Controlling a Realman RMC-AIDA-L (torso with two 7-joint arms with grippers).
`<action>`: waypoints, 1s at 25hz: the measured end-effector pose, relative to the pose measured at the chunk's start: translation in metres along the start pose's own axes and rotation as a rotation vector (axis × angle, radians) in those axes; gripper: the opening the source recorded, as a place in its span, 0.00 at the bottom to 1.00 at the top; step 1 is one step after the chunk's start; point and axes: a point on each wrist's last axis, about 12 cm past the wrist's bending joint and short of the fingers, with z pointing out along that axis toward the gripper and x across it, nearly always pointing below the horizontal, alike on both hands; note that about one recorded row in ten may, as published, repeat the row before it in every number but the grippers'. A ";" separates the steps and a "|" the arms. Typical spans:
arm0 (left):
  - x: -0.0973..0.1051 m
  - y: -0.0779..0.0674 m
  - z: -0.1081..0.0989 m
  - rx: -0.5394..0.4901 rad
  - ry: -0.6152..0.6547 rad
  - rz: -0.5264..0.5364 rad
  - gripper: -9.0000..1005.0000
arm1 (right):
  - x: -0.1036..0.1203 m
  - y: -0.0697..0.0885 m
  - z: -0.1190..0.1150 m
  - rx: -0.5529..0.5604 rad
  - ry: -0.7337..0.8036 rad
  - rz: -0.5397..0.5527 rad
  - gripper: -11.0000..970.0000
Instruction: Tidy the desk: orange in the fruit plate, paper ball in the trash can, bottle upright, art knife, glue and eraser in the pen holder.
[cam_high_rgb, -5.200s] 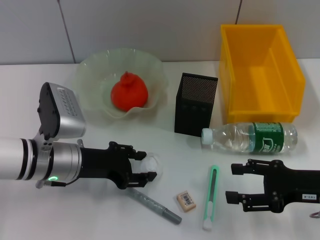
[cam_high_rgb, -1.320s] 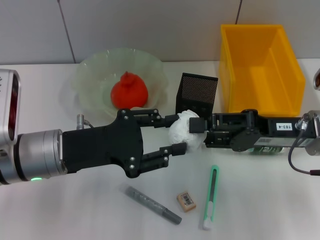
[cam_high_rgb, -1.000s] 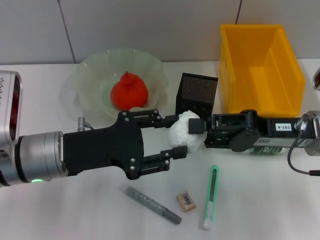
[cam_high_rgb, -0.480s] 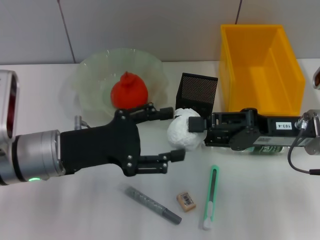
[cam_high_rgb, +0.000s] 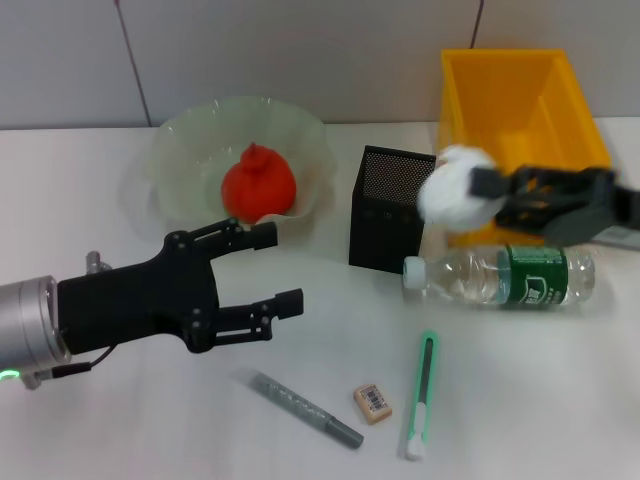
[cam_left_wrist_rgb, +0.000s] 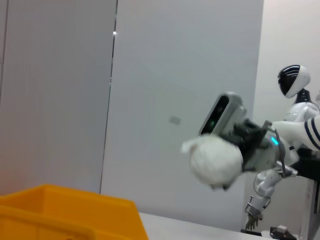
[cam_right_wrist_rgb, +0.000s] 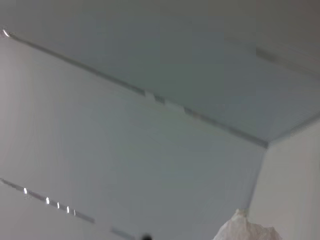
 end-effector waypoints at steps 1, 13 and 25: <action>0.001 -0.001 -0.001 -0.004 0.001 -0.005 0.83 | -0.001 0.002 -0.007 -0.004 -0.026 -0.014 0.49; 0.017 -0.006 -0.011 -0.024 0.045 -0.064 0.82 | -0.013 0.003 -0.091 0.184 -0.443 -0.369 0.49; 0.021 -0.008 -0.006 -0.031 0.042 -0.073 0.82 | -0.054 -0.022 -0.051 0.513 -0.308 -0.730 0.50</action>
